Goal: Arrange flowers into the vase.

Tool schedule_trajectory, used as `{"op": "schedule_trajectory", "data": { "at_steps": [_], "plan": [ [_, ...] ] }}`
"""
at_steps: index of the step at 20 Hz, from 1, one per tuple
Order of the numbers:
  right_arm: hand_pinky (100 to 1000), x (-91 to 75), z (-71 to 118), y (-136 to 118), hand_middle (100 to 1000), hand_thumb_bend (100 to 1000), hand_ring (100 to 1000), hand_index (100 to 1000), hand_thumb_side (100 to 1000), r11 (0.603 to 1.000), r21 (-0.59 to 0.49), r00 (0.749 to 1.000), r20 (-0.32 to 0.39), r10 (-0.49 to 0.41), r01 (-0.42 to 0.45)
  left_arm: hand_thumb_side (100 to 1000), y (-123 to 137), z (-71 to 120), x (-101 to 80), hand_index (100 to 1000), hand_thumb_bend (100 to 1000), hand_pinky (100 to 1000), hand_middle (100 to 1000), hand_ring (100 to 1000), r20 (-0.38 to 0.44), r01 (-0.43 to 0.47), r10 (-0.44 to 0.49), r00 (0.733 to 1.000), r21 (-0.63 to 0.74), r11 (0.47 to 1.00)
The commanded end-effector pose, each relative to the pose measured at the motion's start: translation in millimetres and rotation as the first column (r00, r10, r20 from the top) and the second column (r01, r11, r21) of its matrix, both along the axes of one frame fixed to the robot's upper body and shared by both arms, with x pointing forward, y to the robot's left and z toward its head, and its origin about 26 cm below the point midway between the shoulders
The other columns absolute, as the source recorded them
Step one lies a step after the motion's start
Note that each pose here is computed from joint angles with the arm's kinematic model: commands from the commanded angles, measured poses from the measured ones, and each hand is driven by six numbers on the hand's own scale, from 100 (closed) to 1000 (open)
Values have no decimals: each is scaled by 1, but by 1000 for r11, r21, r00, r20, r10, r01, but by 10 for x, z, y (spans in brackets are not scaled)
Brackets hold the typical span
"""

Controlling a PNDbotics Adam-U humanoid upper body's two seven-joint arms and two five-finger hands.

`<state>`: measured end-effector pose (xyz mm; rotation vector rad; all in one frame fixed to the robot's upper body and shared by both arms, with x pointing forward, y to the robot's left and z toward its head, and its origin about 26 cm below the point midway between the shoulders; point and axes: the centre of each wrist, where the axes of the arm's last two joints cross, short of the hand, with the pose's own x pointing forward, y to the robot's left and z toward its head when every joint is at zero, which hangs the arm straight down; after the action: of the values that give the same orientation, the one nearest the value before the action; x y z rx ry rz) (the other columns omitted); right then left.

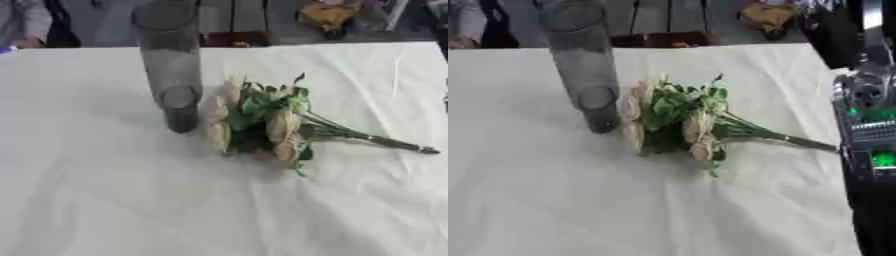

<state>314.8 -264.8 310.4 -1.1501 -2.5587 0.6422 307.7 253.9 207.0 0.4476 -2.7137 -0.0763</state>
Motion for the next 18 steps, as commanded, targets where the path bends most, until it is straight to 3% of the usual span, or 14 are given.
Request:
{"op": "schedule_trajectory", "data": {
  "at_steps": [1,4,10,14,18],
  "plan": [
    [778,67,182,-15,795,322,948,948,1000,991,-105,996,-13,-84,82,1000,8,50,-23,959,100,722,953,890,18,2,-3,1000,8,1000],
    [793,188,278,3,822,373,963,956,1000,970,-190,985,-54,-165,152,1000,-3,53,-21,959,100,723,953,890,17,9,-9,1000,10,1000],
    [807,444,269,13,874,521,977,973,968,900,-367,939,-151,-308,236,1000,-7,52,-22,959,100,723,953,890,13,15,-15,1000,16,1000],
    [813,595,226,-128,890,574,978,979,911,829,-488,889,-202,-410,272,1000,-4,49,-23,959,100,723,953,889,10,16,-16,1000,21,1000],
    [821,732,121,-359,894,643,985,1000,831,762,-586,820,-270,-504,275,1000,-4,45,-25,959,100,722,953,889,7,17,-18,1000,24,1000]
  ]
}}
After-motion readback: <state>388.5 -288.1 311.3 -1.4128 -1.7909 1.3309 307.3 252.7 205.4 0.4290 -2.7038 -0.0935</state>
